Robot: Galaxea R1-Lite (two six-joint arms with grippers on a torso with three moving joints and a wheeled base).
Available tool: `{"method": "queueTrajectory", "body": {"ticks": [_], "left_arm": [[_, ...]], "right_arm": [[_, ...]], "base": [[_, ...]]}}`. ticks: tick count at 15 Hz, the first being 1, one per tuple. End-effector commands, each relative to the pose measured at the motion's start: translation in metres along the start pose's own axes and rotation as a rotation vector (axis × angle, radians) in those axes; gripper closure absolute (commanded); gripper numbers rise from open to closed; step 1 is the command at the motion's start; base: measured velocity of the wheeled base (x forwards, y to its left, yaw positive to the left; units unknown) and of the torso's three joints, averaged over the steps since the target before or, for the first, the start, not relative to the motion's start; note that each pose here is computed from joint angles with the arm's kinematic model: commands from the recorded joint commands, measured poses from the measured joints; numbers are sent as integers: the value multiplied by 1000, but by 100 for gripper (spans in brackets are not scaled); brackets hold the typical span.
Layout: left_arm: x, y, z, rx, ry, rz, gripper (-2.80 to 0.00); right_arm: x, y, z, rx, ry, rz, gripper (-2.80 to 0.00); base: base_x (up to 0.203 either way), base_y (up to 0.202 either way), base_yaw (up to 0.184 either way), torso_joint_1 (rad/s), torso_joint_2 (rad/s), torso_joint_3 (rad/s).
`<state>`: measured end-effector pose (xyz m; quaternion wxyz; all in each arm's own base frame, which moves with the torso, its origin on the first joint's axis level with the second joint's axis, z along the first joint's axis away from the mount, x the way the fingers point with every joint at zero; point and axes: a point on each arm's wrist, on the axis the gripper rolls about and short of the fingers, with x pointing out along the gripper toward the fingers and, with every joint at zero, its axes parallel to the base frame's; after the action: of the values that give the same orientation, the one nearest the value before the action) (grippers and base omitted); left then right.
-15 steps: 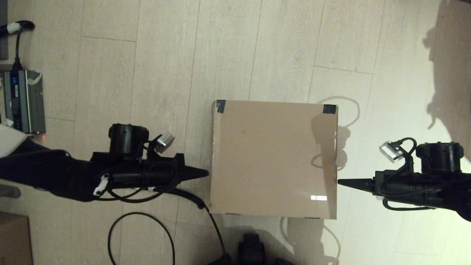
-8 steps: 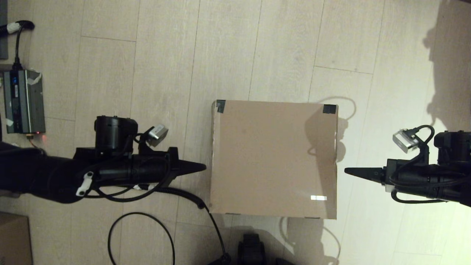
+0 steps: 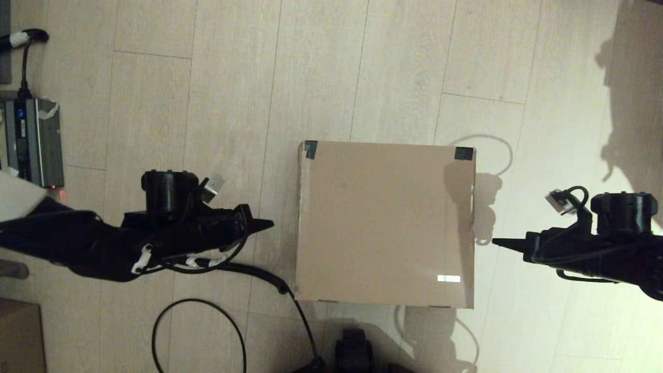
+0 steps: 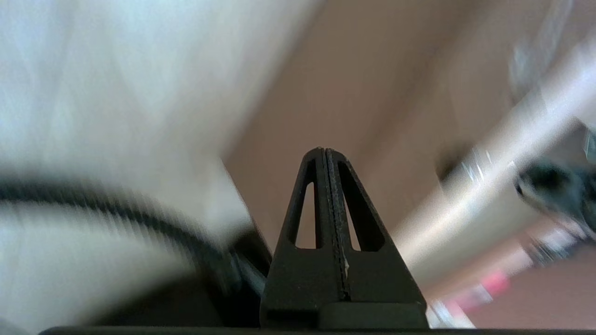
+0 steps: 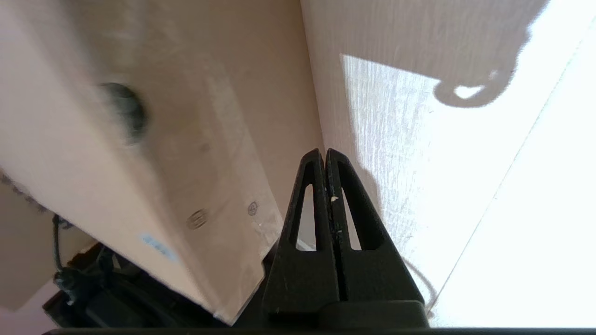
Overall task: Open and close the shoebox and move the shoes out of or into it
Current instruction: Open the shoe box
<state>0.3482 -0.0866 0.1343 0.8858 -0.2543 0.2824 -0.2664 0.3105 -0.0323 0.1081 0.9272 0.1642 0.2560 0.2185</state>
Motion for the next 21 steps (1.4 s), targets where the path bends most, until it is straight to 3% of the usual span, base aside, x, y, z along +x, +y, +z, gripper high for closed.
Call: {"method": "queueTrajectory", "body": {"ticks": [1, 3, 10, 15, 21], "left_arm": [[36, 23, -8, -7, 10, 16, 0], [57, 30, -11, 2, 12, 6, 0], [81, 0, -24, 43, 52, -71, 0], [63, -31, -9, 51, 5, -131, 0], [28, -65, 12, 60, -54, -185, 0]], "right_arm": [[17, -7, -8, 18, 39, 11, 0], [32, -6, -15, 13, 63, 38, 0], [50, 15, -27, 24, 106, 120, 0], [24, 37, -1, 152, 47, 228, 0], [-8, 59, 13, 170, 0, 250, 0]], "base": [[0, 0, 0, 0, 0, 0], [0, 0, 0, 0, 0, 0], [0, 0, 0, 0, 0, 0], [0, 0, 0, 0, 0, 0], [0, 0, 0, 0, 0, 0]]}}
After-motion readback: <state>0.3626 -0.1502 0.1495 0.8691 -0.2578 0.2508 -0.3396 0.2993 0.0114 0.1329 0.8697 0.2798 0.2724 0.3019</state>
